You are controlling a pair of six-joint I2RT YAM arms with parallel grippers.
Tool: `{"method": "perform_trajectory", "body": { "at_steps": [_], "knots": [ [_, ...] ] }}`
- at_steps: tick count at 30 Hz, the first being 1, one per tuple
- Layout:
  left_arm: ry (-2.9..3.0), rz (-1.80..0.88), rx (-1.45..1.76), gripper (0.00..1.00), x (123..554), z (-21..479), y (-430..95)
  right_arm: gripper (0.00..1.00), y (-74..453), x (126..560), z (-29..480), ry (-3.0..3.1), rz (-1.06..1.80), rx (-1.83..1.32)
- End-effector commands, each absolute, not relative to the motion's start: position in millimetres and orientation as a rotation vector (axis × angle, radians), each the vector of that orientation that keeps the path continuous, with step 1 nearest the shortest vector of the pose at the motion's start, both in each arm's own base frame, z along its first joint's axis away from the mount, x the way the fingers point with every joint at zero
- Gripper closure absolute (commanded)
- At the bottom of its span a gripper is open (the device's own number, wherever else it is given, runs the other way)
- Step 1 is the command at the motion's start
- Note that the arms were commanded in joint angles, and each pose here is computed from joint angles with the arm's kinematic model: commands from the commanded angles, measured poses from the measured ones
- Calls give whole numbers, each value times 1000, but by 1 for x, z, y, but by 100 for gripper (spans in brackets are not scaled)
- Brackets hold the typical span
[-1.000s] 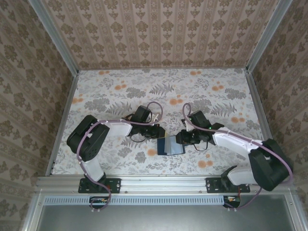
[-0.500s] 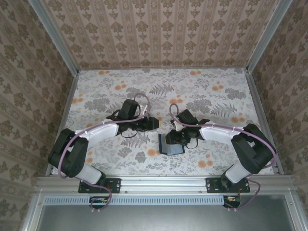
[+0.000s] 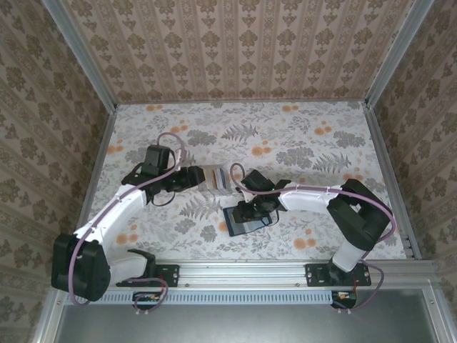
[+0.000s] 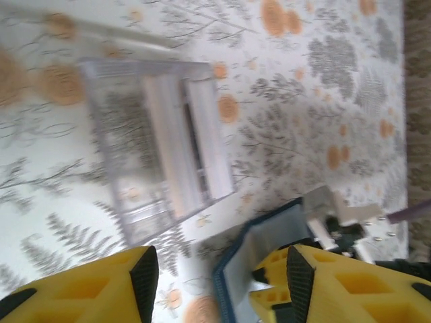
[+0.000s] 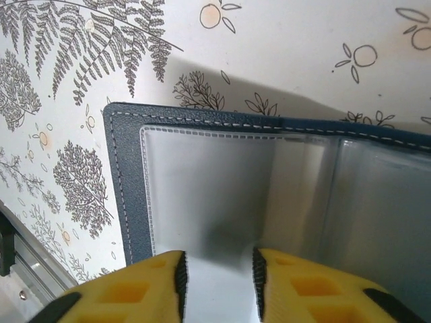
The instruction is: Put the credit cards into the card holder
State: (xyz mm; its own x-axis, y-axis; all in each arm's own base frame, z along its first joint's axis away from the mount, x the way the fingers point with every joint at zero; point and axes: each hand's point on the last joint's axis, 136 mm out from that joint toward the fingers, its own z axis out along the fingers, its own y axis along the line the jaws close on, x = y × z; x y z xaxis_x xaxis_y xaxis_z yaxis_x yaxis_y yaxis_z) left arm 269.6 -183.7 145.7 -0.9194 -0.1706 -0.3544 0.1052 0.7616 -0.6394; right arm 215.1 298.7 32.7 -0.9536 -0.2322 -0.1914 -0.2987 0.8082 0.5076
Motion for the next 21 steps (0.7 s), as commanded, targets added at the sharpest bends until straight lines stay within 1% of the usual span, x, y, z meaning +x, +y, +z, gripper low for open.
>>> {"method": "perform_trajectory", "body": {
  "at_steps": [1,6,9,10,13,14,17,19,21],
  "knots": [
    [2645,-788,-70,44,264,134,-161,57,296,230,62,2770,776,-459],
    [2635,-714,-118,42,272,125,-152,50,287,255,104,2593,618,-570],
    [2648,-669,-162,42,277,119,-145,45,295,284,110,2525,523,-589],
    [2650,-666,-180,42,279,117,-142,41,302,294,113,2522,509,-566],
    [2624,-666,-252,40,283,118,-133,36,320,318,121,2494,458,-483],
    [2616,-670,-282,39,285,117,-128,31,326,324,123,2480,433,-478],
    [2601,-704,-353,38,288,117,-116,24,343,334,120,2487,401,-483],
    [2588,-713,-403,38,290,116,-109,18,353,338,118,2491,382,-482],
    [2570,-730,-440,37,292,114,-104,16,358,343,116,2472,313,-481]
  ]
}}
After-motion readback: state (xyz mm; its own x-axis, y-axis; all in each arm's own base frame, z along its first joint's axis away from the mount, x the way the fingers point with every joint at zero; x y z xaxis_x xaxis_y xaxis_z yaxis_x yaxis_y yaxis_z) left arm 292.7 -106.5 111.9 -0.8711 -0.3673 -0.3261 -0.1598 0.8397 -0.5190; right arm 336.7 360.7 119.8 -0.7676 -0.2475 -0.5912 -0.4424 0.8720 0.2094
